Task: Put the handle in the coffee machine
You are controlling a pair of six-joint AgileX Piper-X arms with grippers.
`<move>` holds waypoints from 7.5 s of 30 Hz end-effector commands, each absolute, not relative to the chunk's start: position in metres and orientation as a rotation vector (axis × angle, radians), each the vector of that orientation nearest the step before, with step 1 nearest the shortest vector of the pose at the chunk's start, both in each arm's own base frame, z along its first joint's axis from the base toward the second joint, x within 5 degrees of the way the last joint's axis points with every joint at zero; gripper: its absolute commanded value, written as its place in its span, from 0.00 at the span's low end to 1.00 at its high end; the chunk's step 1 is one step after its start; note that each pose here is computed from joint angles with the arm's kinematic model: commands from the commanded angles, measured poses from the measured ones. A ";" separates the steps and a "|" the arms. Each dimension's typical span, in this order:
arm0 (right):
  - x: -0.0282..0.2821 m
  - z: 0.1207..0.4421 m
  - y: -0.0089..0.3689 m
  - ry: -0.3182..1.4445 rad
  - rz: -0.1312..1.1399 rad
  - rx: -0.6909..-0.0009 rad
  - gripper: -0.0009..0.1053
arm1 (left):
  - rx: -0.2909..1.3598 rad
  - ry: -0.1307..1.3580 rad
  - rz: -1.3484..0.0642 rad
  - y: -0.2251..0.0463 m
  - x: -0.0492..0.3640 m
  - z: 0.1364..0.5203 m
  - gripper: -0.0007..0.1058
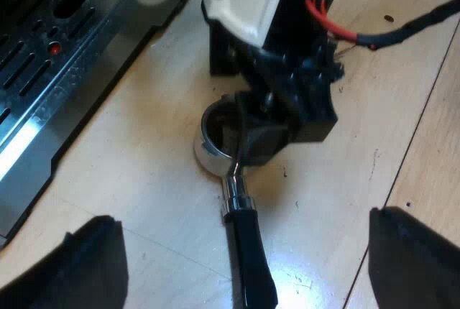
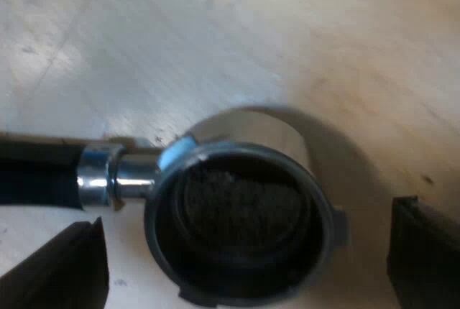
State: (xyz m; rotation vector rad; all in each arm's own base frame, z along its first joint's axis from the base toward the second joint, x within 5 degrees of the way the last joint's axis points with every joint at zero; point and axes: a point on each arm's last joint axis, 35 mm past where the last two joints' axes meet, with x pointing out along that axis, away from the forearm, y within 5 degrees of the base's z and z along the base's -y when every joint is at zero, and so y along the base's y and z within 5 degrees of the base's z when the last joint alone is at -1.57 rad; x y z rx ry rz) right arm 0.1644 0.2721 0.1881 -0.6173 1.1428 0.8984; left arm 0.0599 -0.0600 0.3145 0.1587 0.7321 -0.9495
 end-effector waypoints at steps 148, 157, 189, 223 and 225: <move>0.174 0.299 0.236 1.221 0.923 -0.374 0.01 | 0.337 0.670 -1.108 -0.091 0.095 0.242 0.60; 0.174 0.299 0.236 1.216 0.924 -0.372 0.01 | 0.339 0.693 -1.108 -0.090 0.094 0.240 0.40; 0.174 0.299 0.236 1.216 0.921 -0.367 0.38 | 0.338 0.685 -1.108 -0.090 0.094 0.241 0.01; 0.145 0.388 0.183 0.729 0.774 -0.351 1.00 | 0.121 0.735 -0.824 -0.055 0.117 0.243 0.01; 0.144 0.389 0.181 0.724 0.775 -0.348 1.00 | 0.105 0.731 -0.787 -0.050 0.120 0.243 0.01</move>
